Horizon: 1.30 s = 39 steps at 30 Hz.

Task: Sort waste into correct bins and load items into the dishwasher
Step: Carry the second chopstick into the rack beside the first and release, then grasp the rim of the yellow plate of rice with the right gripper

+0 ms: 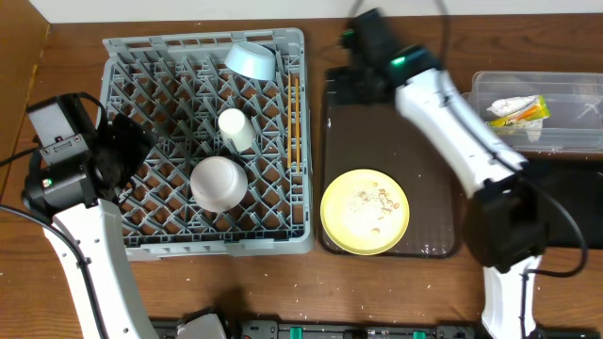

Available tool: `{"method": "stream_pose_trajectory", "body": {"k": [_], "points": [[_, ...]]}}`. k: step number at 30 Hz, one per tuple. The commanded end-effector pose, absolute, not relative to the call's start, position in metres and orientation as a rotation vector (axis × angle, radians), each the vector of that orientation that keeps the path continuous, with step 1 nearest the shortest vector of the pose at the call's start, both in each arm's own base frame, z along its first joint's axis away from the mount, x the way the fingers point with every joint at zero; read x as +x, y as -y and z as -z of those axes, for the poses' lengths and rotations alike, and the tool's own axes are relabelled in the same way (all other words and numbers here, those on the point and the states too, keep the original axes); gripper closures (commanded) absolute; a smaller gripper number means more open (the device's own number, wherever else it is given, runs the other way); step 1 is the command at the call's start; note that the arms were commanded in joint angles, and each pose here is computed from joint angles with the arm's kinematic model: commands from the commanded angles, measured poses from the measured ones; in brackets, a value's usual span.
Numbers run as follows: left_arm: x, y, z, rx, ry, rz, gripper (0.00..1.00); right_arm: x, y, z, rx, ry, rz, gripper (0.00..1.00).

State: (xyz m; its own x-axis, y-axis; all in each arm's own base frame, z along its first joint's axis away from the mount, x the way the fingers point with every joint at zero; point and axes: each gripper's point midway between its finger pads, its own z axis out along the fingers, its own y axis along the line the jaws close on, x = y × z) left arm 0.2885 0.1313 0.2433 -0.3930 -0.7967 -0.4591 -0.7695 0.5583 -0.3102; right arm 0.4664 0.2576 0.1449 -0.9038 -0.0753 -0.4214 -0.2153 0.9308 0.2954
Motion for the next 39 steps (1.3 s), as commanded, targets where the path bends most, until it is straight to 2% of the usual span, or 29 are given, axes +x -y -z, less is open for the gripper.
{"method": "stream_pose_trajectory", "body": {"k": [1, 5, 10, 15, 18, 25, 30, 39], "points": [[0.288, -0.134, -0.245, -1.270, -2.215, 0.050, 0.04, 0.458, -0.206, -0.147, -0.279, -2.743, -0.370, 0.30], [0.288, -0.134, -0.245, -1.270, -2.215, 0.050, 0.04, 0.428, -0.178, -0.106, -0.289, -2.924, -0.323, 0.45], [0.288, -0.134, -0.245, -1.270, -2.215, 0.050, 0.04, 0.386, -0.174, -0.060, -0.347, -3.074, -0.334, 0.46], [0.288, -0.134, -0.245, -1.270, -2.215, 0.050, 0.04, 0.357, -0.168, -0.032, -0.365, -3.168, -0.311, 0.56], [0.288, -0.134, -0.245, -1.270, -2.215, 0.050, 0.04, 0.342, -0.176, -0.026, -0.462, -3.189, -0.373, 0.56], [0.288, -0.134, -0.245, -1.270, -2.215, 0.050, 0.04, 0.339, -0.198, -0.033, -0.570, -3.134, -0.589, 0.53], [0.288, -0.134, -0.245, -1.270, -2.215, 0.050, 0.04, 0.340, -0.192, -0.029, -0.592, -3.133, -0.521, 0.48], [0.288, -0.134, -0.245, -1.270, -2.215, 0.050, 0.04, 0.346, -0.180, -0.005, -0.504, -3.128, -0.391, 0.54]]}}
